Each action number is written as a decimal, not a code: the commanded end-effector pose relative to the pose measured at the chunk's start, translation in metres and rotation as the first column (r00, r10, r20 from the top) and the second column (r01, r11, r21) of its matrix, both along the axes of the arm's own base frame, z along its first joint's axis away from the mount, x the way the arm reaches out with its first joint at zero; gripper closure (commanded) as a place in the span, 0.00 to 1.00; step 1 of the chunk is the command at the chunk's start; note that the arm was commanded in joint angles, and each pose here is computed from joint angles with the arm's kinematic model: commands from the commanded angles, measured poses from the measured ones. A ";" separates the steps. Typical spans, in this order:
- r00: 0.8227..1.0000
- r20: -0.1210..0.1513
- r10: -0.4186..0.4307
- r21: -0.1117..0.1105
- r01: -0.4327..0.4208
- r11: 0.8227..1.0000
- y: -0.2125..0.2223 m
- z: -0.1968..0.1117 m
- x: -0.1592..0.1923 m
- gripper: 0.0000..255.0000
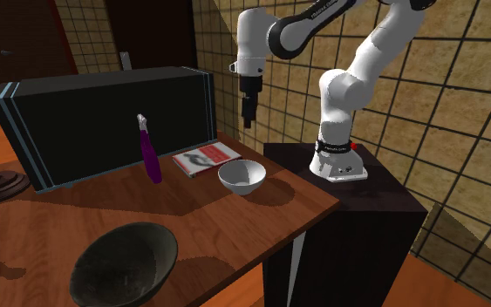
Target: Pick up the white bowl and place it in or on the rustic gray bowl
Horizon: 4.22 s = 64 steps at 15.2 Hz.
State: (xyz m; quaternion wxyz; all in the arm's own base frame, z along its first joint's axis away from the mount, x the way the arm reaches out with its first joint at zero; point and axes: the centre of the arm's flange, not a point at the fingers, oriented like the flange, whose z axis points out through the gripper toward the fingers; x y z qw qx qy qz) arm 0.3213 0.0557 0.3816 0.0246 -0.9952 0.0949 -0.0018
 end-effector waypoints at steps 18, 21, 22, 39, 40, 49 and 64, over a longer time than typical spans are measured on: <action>0.999 -0.015 -0.042 0.046 0.043 0.998 0.029 -0.115 0.005 0.00; 0.999 -0.015 -0.042 0.046 0.043 0.998 0.029 -0.115 0.005 0.00; 0.999 -0.015 -0.042 0.046 0.043 0.998 0.029 -0.115 0.005 1.00; 0.999 -0.015 -0.042 0.046 0.043 0.998 0.029 -0.073 0.005 1.00; 0.999 -0.015 -0.042 0.046 0.043 0.998 0.029 -0.068 0.005 1.00; 0.999 -0.015 -0.042 0.046 0.043 0.998 0.029 -0.020 0.005 1.00; 0.999 -0.015 -0.042 0.046 0.043 0.998 0.029 0.056 0.005 1.00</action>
